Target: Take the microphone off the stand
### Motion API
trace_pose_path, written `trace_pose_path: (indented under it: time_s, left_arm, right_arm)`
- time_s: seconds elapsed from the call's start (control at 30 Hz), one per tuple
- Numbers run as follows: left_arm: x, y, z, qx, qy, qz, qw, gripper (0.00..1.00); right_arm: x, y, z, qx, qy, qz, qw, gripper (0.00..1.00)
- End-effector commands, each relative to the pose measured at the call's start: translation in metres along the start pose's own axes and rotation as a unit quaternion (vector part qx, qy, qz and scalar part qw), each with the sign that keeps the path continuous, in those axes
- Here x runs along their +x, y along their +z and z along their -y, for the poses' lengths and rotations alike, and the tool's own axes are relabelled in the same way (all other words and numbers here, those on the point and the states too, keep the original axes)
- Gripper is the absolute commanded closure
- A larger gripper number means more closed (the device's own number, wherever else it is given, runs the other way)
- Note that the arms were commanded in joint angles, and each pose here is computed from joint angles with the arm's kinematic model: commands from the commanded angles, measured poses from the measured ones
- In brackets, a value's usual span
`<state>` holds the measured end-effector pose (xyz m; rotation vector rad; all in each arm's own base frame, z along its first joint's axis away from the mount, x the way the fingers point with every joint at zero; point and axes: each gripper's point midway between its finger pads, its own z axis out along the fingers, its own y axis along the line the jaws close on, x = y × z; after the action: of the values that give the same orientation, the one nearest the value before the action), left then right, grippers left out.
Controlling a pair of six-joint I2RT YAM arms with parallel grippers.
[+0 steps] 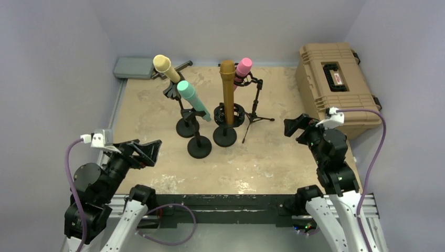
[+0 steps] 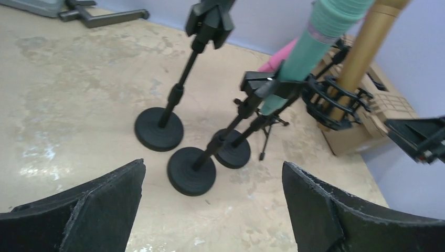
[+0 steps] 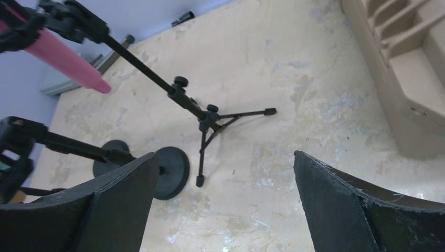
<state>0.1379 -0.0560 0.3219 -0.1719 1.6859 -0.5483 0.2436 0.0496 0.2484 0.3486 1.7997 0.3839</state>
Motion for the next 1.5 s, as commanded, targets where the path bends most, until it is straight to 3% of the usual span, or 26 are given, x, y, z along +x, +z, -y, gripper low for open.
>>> trace_pose_path:
  time_s: [0.0, 0.2, 0.37, 0.57, 0.7, 0.83, 0.97, 1.1, 1.47]
  left_arm:
    - [-0.009, -0.010, 0.043, 0.099, 0.006, -0.026, 0.995, 0.00]
    - [-0.007, -0.019, 0.060, 0.139, -0.012, -0.045, 0.989, 0.00]
    - [0.004, -0.020, 0.072, 0.168, -0.031, -0.083, 0.982, 0.00]
    - [0.016, -0.018, 0.110, 0.290, -0.061, -0.126, 0.947, 0.02]
    - [0.022, -0.018, 0.124, 0.341, -0.079, -0.142, 0.926, 0.02]
    - [0.022, -0.018, 0.126, 0.349, -0.088, -0.144, 0.922, 0.02]
    - [0.021, -0.014, 0.120, 0.326, -0.089, -0.137, 0.931, 0.03]
    - [0.025, -0.003, 0.116, 0.304, -0.104, -0.157, 0.934, 0.10]
    - [0.028, 0.017, 0.121, 0.290, -0.102, -0.171, 0.936, 0.13]
  right_arm:
    - [-0.024, -0.004, -0.028, -0.049, -0.028, 0.002, 0.998, 0.01]
    - [-0.027, -0.008, -0.074, -0.167, -0.071, -0.032, 0.983, 0.02]
    - [-0.027, -0.023, -0.113, -0.262, -0.082, -0.084, 0.958, 0.07]
    - [-0.043, -0.059, -0.166, -0.382, -0.087, -0.101, 0.915, 0.06]
    - [-0.050, -0.068, -0.200, -0.411, -0.094, -0.109, 0.900, 0.06]
    - [-0.051, -0.056, -0.228, -0.383, -0.106, -0.109, 0.911, 0.07]
    - [-0.043, -0.030, -0.245, -0.315, -0.121, -0.117, 0.934, 0.10]
    - [-0.044, -0.002, -0.250, -0.256, -0.127, -0.097, 0.953, 0.14]
    - [-0.042, 0.021, -0.276, -0.251, -0.131, -0.082, 0.956, 0.29]
